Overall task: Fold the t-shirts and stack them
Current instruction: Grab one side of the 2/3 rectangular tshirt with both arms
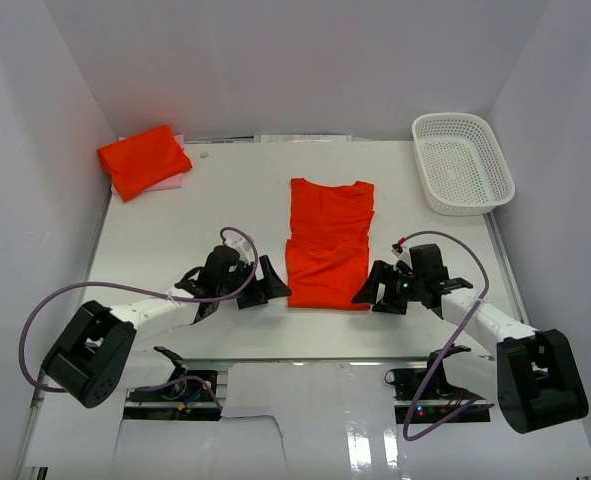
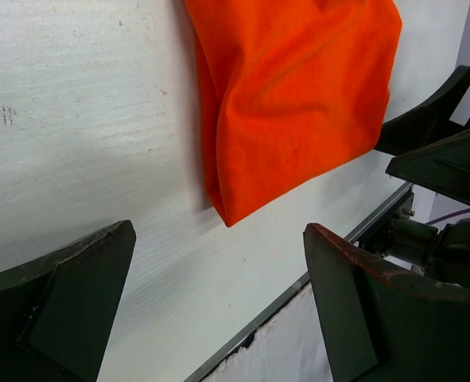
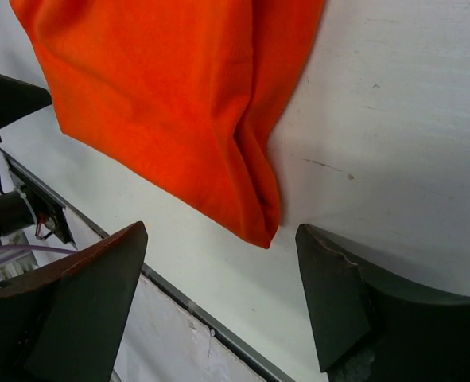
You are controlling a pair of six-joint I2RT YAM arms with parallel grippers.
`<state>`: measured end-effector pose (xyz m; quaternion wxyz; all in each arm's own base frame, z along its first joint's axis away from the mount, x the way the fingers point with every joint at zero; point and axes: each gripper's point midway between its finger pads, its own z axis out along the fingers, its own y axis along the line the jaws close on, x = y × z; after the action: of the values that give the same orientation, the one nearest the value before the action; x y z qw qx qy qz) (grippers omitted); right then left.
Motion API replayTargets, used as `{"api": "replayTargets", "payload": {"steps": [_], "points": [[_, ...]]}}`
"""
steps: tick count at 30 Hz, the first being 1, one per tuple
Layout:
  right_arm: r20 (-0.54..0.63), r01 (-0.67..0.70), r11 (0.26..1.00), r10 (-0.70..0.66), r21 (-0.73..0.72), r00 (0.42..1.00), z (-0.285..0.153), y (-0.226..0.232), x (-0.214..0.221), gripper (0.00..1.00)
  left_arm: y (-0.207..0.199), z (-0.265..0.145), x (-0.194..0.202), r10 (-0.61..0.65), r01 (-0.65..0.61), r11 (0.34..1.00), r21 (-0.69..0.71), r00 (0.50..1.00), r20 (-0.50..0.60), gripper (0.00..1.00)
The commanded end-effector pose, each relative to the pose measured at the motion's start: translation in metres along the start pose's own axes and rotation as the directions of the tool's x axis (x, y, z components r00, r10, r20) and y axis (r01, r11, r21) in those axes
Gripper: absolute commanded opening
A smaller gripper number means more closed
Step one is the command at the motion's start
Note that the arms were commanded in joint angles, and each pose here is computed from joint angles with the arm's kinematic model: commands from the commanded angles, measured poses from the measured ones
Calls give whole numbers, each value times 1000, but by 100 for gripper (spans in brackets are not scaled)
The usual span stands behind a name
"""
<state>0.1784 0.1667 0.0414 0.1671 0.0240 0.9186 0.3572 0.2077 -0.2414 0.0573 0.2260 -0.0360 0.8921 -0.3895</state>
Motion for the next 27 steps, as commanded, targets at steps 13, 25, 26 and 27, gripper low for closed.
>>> {"api": "replayTargets", "payload": {"steps": [13,25,26,27], "points": [[5,-22,999,22,35,1000,18,-15,-4,51,0,8,-2,-63,63,998,-2,998,-2,98],[-6,-31,998,31,56,1000,20,-21,-1,10,4,13,14,-164,165,986,3,985,-48,98],[-7,-29,998,30,55,1000,20,-21,0,10,6,15,16,-170,170,985,-4,984,-55,98],[-8,-28,998,29,55,1000,20,-21,0,10,8,16,18,-174,174,985,-11,983,-59,97]]}}
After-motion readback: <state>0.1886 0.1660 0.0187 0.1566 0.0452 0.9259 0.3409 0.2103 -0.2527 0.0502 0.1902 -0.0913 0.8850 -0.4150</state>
